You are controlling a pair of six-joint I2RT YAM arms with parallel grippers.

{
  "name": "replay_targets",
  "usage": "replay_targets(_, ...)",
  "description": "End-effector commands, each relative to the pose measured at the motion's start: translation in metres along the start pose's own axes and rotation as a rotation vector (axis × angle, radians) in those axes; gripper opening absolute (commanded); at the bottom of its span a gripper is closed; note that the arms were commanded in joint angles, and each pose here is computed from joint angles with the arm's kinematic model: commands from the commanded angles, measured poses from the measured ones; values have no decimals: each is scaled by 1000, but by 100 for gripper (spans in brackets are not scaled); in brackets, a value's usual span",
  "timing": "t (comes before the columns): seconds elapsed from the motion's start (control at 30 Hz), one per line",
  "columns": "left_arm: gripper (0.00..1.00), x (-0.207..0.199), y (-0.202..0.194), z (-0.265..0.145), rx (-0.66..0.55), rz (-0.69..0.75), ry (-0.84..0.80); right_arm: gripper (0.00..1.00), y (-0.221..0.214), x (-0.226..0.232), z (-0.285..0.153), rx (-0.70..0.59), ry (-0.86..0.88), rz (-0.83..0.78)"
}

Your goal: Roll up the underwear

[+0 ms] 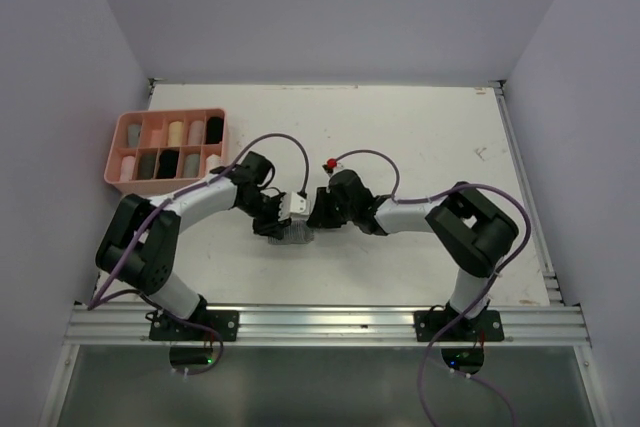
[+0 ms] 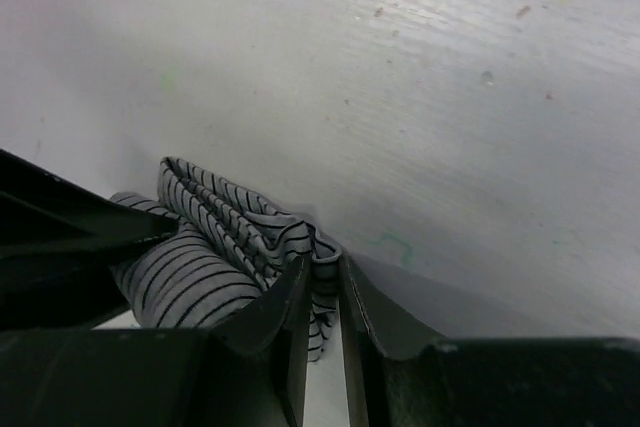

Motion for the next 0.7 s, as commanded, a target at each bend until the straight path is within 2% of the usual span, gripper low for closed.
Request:
replay_targets(0.0, 6, 13, -10, 2, 103, 109, 125, 22, 3, 10, 13, 5, 75, 8)
replay_targets(0.2, 8, -3, -10, 20, 180, 190, 74, 22, -10, 8, 28, 48, 113, 31)
replay_targets(0.47, 9, -4, -34, 49, 347, 118, -113, 23, 0, -4, 17, -7, 113, 78)
replay_targets(0.63, 9, 0, -41, 59, 432, 68, -173, 38, 34, -41, -16, -146, 28, 139)
replay_targets(0.67, 9, -2, -44, 59, 457, 56, -190, 42, 52, -51, -32, -211, 6, 153)
Point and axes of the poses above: each gripper's point midway between its finger pads, its own z axis out along the fingers, its own x axis along the line the jaws close on, y = z × x, the point moved 5 cm from there along -z, back along the fingers, and after that the axes turned 12 degrees about -z, right-handed, at the moved point
